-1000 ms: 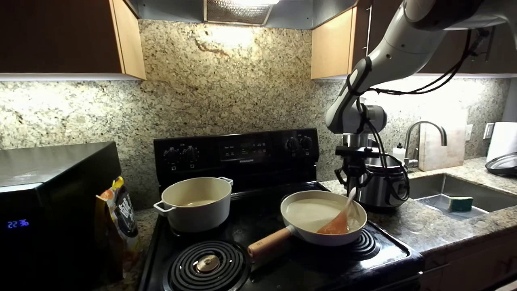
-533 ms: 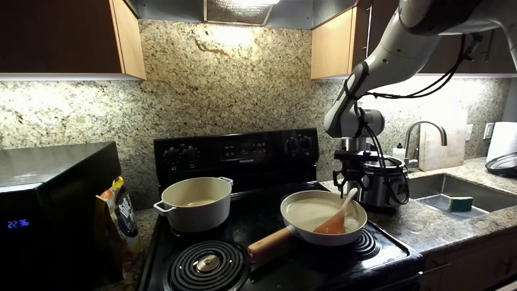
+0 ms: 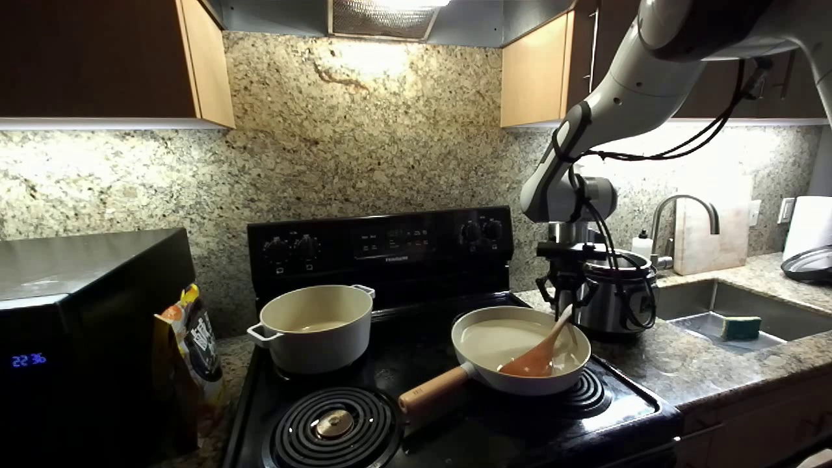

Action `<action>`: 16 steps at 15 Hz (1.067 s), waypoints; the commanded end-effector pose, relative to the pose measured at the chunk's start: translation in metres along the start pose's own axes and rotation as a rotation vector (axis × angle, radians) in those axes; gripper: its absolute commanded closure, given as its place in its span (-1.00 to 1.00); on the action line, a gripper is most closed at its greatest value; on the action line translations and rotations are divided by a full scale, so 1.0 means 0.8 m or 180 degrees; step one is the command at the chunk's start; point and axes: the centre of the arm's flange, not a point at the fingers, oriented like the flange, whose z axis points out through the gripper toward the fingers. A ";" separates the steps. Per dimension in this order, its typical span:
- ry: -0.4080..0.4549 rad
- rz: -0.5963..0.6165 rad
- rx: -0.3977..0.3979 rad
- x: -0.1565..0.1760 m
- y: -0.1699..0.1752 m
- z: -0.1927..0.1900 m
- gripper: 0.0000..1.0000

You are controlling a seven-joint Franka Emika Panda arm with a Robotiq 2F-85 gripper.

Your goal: Stir the water in the pan using the wooden soon

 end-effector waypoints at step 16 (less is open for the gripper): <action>0.1946 0.0500 0.0429 -0.053 -0.009 -0.071 0.89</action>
